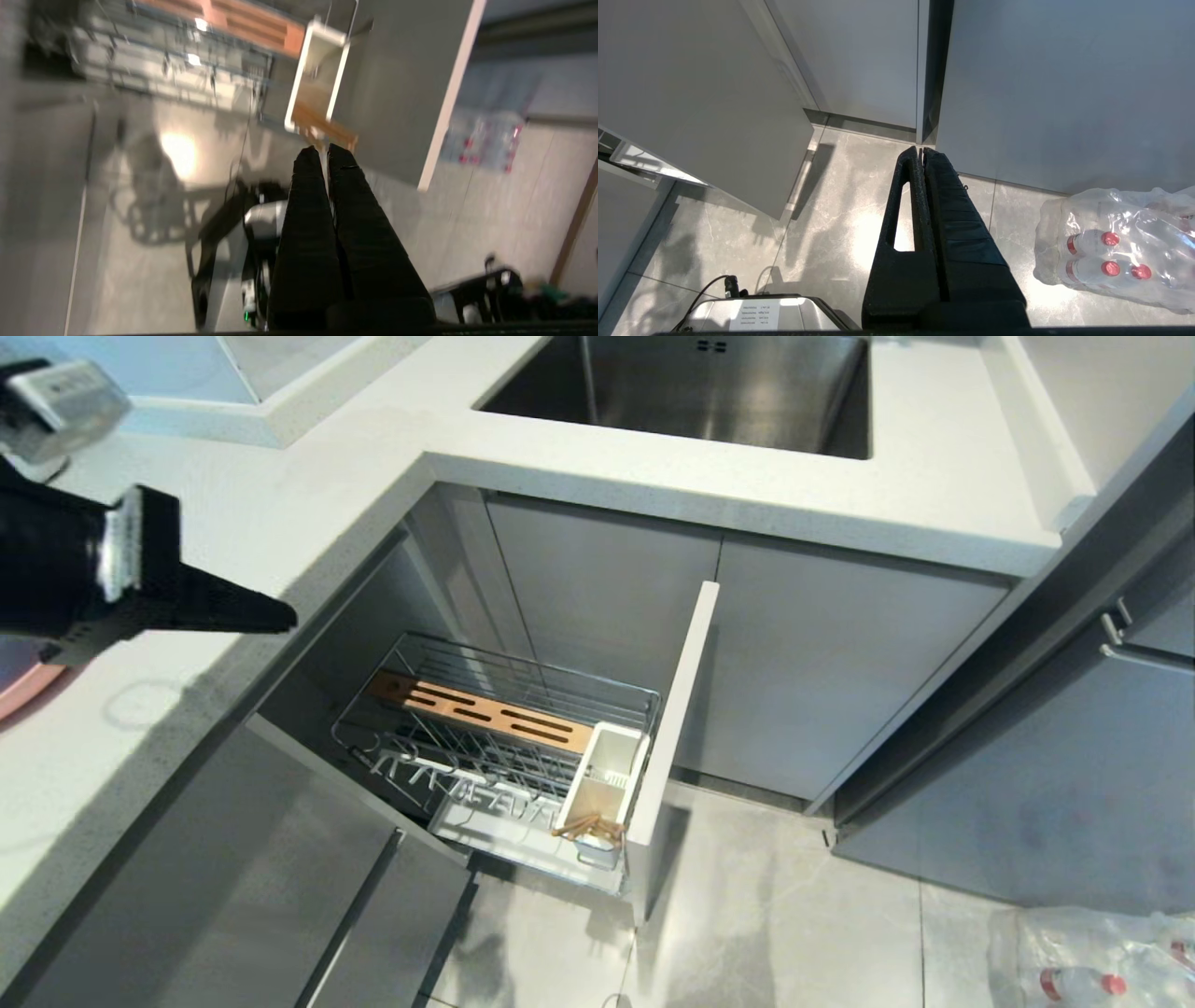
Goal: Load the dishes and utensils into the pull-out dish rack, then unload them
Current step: Take the chopsticks out of the cupboard
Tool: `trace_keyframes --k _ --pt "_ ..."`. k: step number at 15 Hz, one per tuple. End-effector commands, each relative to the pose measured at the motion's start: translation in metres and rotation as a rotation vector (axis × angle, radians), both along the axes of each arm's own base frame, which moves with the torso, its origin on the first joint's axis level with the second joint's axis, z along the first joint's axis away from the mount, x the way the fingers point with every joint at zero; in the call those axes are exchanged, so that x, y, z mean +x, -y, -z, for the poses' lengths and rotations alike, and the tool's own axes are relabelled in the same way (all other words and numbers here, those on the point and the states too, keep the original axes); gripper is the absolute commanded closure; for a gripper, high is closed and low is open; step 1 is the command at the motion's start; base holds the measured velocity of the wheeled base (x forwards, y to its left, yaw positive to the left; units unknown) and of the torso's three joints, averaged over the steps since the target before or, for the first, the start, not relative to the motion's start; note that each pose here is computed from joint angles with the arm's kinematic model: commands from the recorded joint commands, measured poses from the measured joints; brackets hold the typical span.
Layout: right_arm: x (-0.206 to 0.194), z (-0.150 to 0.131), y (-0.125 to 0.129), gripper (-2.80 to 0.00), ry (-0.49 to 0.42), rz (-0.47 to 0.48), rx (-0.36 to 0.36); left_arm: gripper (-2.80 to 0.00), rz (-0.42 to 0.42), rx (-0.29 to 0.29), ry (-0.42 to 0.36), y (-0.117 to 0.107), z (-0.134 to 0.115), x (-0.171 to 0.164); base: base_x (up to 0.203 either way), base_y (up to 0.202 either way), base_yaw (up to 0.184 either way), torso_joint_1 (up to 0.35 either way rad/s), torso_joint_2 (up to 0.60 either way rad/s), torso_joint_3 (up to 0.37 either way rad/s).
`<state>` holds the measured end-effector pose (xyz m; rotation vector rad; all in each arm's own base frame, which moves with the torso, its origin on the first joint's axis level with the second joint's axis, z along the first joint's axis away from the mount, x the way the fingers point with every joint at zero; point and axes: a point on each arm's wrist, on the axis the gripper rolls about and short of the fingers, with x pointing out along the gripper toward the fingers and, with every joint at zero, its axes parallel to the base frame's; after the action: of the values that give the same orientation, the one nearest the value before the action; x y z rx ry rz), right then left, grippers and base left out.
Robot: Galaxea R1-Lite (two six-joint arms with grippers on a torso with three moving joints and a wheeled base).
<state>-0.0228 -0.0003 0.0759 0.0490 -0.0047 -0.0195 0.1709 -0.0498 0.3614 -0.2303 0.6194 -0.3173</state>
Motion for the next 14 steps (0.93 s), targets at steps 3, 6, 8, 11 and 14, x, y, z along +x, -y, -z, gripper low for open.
trace_keyframes --k 3,6,8,11,14 --pt "0.0 0.0 0.0 0.0 0.0 0.0 0.002 0.0 0.057 0.068 -0.217 0.025 0.036 0.042 0.0 0.0 0.0 0.0 0.0 0.0" --pt "0.0 0.0 0.0 0.0 0.0 0.0 0.0 0.0 0.095 0.122 -0.371 0.043 0.063 0.064 0.0 0.0 0.0 0.0 0.0 0.0" --pt "0.0 0.0 0.0 0.0 0.0 -0.001 0.0 0.0 0.106 0.177 -0.46 0.058 0.085 0.08 0.0 0.0 0.0 0.0 0.0 0.0" --pt "0.0 0.0 0.0 0.0 -0.001 -0.001 0.0 0.0 0.077 0.275 -0.574 0.079 0.12 0.099 0.0 0.0 0.0 0.0 0.0 0.0" --pt "0.0 0.0 0.0 0.0 0.0 0.0 0.0 0.0 0.078 0.306 -0.649 0.091 0.142 0.111 0.0 0.0 0.0 0.0 0.0 0.0"
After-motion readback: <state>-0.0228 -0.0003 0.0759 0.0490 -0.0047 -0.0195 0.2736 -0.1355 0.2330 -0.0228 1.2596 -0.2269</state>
